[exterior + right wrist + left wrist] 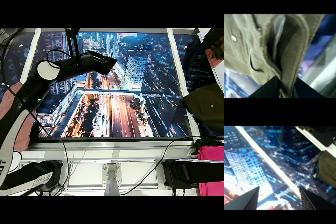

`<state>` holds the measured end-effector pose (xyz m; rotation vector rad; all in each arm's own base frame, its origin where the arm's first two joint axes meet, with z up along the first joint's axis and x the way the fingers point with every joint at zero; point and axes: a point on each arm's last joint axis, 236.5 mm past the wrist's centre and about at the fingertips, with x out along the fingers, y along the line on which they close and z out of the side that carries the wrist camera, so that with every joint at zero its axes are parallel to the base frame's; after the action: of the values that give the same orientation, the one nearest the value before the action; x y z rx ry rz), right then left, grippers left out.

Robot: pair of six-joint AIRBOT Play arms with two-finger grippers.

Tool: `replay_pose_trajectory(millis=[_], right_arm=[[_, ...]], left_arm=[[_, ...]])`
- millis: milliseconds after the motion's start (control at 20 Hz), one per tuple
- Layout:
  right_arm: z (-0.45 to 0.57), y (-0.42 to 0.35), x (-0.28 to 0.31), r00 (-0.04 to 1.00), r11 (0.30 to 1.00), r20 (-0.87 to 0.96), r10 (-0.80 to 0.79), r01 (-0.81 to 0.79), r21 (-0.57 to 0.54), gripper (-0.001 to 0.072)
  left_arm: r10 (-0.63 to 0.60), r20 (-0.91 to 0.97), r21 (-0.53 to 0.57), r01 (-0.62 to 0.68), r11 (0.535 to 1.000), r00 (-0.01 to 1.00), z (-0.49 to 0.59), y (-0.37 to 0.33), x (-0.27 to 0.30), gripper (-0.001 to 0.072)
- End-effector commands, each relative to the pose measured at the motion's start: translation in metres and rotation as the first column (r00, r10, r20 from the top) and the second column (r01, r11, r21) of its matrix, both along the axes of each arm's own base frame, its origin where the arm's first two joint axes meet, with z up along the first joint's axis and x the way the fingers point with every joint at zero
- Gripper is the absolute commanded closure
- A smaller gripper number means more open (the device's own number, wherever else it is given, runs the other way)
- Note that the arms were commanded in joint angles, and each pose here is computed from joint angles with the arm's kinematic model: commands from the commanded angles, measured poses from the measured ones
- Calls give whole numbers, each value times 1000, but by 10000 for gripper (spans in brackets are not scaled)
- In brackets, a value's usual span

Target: Fold the clothes and pants, and hang the long-sleeved shirts on hangers.

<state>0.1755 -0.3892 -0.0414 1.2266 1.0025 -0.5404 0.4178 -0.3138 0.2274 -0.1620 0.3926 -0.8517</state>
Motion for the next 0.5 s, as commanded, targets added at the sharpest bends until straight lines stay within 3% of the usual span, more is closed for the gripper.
replay_pose_trajectory(millis=[0,150,200,250,300,450], right_arm=[[2,-14,-11,996,996,1,-87,87,-11,619],[20,-27,-10,984,983,6,-179,179,-43,574],[32,-33,-9,980,978,16,-199,200,-64,426],[46,-40,-8,975,971,28,-219,220,-89,197],[62,-46,-6,974,965,49,-223,228,-128,23],[109,-51,17,955,950,191,-228,261,-172,38]], left_arm=[[0,0,0,0,1000,1000,0,0,0,166],[0,0,0,0,1000,1000,0,0,0,166],[0,0,0,0,1000,1000,0,0,0,165],[0,0,0,0,1000,1000,0,0,0,165],[0,0,0,0,1000,1000,0,0,0,164],[1,1,0,-1,1000,1000,0,0,0,164]])
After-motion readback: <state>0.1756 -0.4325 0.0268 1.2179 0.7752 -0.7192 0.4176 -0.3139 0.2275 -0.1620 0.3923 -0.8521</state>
